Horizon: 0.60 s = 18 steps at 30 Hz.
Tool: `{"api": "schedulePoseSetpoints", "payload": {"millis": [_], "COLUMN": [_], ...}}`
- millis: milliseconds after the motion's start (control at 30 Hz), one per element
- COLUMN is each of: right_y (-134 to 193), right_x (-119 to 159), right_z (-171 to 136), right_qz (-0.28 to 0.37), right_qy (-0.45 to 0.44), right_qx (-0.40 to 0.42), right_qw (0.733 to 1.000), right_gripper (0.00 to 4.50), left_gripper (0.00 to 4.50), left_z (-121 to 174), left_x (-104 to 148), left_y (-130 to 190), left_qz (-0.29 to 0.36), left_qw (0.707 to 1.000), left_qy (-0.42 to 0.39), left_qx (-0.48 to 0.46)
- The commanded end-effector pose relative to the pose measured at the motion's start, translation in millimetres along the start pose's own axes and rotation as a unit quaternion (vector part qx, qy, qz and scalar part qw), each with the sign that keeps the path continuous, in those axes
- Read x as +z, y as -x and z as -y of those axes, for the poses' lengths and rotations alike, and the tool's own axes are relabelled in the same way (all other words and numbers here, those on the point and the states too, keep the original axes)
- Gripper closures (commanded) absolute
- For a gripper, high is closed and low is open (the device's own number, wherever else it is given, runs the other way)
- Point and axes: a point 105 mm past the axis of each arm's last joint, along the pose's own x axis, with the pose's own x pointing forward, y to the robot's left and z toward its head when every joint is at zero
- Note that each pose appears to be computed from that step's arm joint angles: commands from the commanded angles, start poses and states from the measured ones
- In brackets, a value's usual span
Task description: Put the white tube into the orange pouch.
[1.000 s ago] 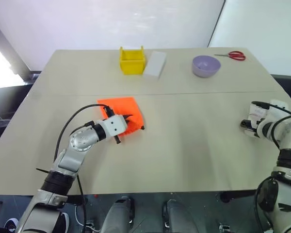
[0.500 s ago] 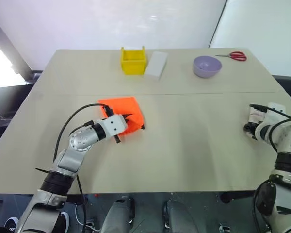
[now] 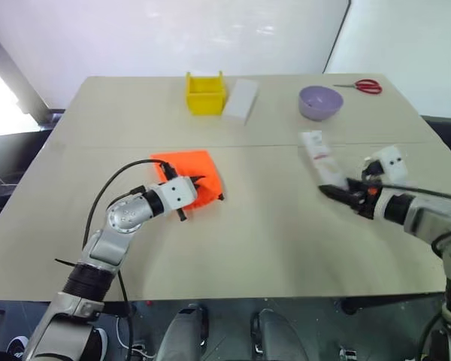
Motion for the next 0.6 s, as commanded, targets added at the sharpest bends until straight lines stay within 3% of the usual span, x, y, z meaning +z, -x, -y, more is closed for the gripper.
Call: {"api": "schedulePoseSetpoints", "payload": {"millis": [33, 167, 267, 400, 600], "right_y": [-14, -42, -61, -79, -104], "right_x": [-13, -7, -16, -26, -20], "right_z": [-55, -78, -95, -94, -89], "right_qz": [-0.034, -0.011, -0.034, -0.064, -0.058], "right_qy": [0.042, 0.042, 0.051, 0.074, 0.086], "right_qx": [0.096, 0.118, 0.143, 0.147, 0.14], "right_qw": [0.994, 0.992, 0.988, 0.984, 0.985], "right_gripper": [2.77, 2.77, 2.77, 2.77, 2.77], "left_gripper": [4.5, 4.5, 4.5, 4.5, 4.5], "left_z": [-10, -9, -7, -5, -5], "left_x": [10, 15, 21, 28, 33], "left_y": [-2, -4, -5, -5, -3], "left_qz": [0.017, 0.021, 0.019, 0.02, 0.021], "left_qw": [1.0, 1.0, 0.999, 0.998, 0.998], "left_qy": [-0.007, -0.007, -0.022, -0.023, -0.023], "left_qx": [0.01, 0.0, -0.028, -0.058, -0.058]}}
